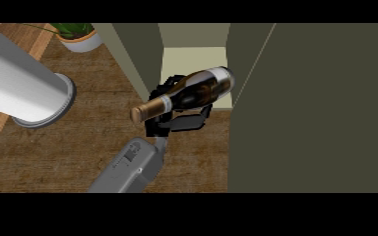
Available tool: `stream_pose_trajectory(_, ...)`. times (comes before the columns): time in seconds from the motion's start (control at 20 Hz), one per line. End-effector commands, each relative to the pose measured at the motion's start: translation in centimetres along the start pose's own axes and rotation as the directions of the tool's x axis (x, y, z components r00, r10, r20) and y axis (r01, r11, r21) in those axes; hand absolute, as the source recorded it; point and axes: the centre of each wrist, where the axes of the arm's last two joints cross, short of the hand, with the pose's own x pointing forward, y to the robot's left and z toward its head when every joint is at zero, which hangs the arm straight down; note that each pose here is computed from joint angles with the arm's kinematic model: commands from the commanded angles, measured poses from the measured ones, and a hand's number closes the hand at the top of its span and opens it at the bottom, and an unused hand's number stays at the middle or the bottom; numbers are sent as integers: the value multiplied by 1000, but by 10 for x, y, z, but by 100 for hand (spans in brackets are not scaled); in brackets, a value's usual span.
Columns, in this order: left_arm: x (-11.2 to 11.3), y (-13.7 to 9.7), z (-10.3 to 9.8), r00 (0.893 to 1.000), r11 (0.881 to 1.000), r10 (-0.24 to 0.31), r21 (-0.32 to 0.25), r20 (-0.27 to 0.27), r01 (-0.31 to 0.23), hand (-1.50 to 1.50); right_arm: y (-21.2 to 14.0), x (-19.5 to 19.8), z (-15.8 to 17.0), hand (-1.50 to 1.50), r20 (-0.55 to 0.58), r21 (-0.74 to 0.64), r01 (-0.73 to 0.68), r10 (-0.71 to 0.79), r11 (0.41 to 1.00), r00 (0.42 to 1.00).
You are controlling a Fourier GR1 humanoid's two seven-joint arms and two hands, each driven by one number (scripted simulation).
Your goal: Pick up the wine, place it into the cabinet and close the cabinet
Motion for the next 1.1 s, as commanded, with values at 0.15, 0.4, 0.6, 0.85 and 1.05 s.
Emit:
stream_pose_trajectory(0.15,-25,1,16,999,999,-13,32,-42,15,150,6,4,6,-150,15,16,13,-13,1000,1000)
stream_pose_trajectory(0.4,-43,34,-11,998,997,26,67,-51,-22,150,8,-8,3,-150,1,-15,15,-15,1000,1000)
stream_pose_trajectory(0.6,-42,34,-12,993,991,111,85,-36,-108,150,7,5,7,-150,-19,12,11,-11,1000,1000)
stream_pose_trajectory(0.85,-38,24,-27,989,989,142,49,-50,-140,150,8,-3,1,-150,-13,-18,19,-19,1000,1000)
stream_pose_trajectory(1.05,-51,20,-21,991,992,121,37,-55,-119,150,3,-4,6,-150,4,3,31,-31,1000,1000)
